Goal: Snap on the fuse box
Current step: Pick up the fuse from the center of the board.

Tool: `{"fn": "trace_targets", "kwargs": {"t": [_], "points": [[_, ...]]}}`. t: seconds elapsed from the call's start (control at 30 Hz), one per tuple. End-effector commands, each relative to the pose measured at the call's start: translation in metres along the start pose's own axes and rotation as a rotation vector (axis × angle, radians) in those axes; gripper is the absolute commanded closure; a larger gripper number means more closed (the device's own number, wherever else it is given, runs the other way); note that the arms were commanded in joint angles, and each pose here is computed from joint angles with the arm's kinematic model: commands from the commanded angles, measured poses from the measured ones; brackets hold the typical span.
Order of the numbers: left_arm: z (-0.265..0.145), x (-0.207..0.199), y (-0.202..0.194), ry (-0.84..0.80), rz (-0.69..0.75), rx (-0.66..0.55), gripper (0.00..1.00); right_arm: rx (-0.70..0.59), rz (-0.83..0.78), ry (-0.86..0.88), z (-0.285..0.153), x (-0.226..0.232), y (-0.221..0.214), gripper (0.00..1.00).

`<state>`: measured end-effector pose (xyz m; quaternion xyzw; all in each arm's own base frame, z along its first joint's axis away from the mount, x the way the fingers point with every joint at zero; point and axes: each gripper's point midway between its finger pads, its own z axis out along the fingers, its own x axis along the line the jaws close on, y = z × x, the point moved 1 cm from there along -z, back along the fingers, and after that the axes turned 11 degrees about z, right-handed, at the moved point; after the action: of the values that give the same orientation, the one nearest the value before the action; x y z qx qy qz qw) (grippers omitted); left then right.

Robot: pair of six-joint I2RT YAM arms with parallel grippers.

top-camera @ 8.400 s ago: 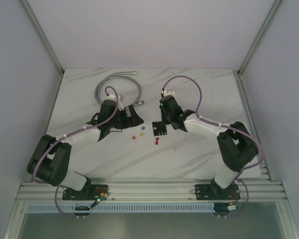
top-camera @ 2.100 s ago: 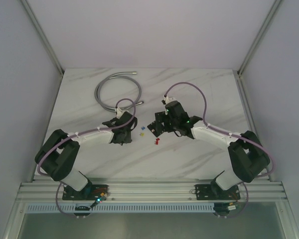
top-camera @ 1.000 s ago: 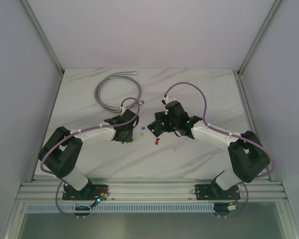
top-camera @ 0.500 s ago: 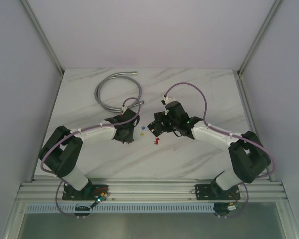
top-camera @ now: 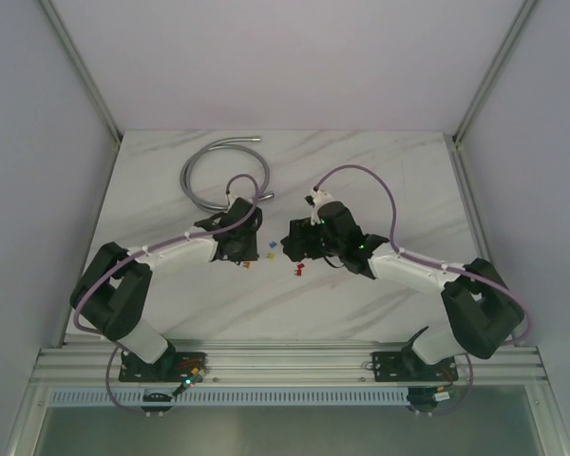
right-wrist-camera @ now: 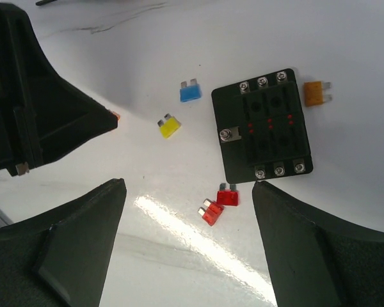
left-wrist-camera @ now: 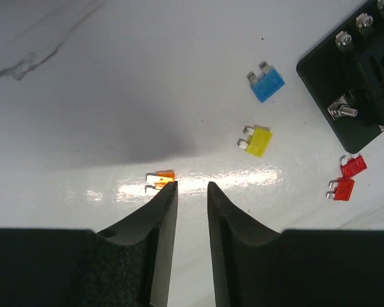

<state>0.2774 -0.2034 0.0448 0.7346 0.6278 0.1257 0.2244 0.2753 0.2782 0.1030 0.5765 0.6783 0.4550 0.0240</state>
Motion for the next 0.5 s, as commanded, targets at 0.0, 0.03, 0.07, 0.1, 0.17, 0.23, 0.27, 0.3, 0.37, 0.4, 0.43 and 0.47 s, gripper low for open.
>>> {"fn": "trace_targets", "kwargs": {"t": [0.0,0.03,0.07,0.1,0.17,0.23,0.27,0.3,0.37,0.4,0.43,0.47], "points": [[-0.015,0.011,0.014,0.017,-0.011,-0.039,0.63,-0.027,-0.012,0.057,-0.003,0.013,0.005,0.13],[-0.016,0.016,0.011,0.021,-0.020,-0.037,0.62,-0.019,-0.026,0.057,-0.002,0.014,0.003,0.13],[-0.017,0.021,0.010,0.025,-0.033,-0.039,0.59,-0.015,-0.045,0.061,-0.002,0.016,0.003,0.13],[-0.019,0.028,0.008,0.031,-0.047,-0.040,0.56,-0.008,-0.066,0.068,-0.001,0.018,0.002,0.13],[-0.022,0.039,0.006,0.032,-0.075,-0.044,0.53,0.003,-0.115,0.084,0.003,0.023,0.001,0.13],[-0.024,0.049,0.006,0.016,-0.103,-0.048,0.47,0.021,-0.172,0.108,0.009,0.031,0.000,0.14],[-0.025,0.052,0.006,0.005,-0.116,-0.049,0.45,0.029,-0.200,0.114,0.013,0.035,-0.002,0.14],[-0.023,0.056,0.003,-0.006,-0.132,-0.042,0.43,0.041,-0.226,0.119,0.018,0.037,-0.004,0.14],[-0.029,0.061,0.007,-0.051,-0.169,-0.072,0.38,0.064,-0.282,0.132,0.029,0.043,-0.010,0.15],[-0.029,0.063,0.007,-0.071,-0.188,-0.075,0.36,0.070,-0.309,0.142,0.033,0.048,-0.012,0.15],[-0.029,0.065,0.007,-0.093,-0.207,-0.079,0.34,0.075,-0.339,0.153,0.038,0.052,-0.014,0.15],[-0.029,0.066,0.007,-0.115,-0.226,-0.083,0.33,0.081,-0.366,0.160,0.043,0.055,-0.016,0.15]]}}
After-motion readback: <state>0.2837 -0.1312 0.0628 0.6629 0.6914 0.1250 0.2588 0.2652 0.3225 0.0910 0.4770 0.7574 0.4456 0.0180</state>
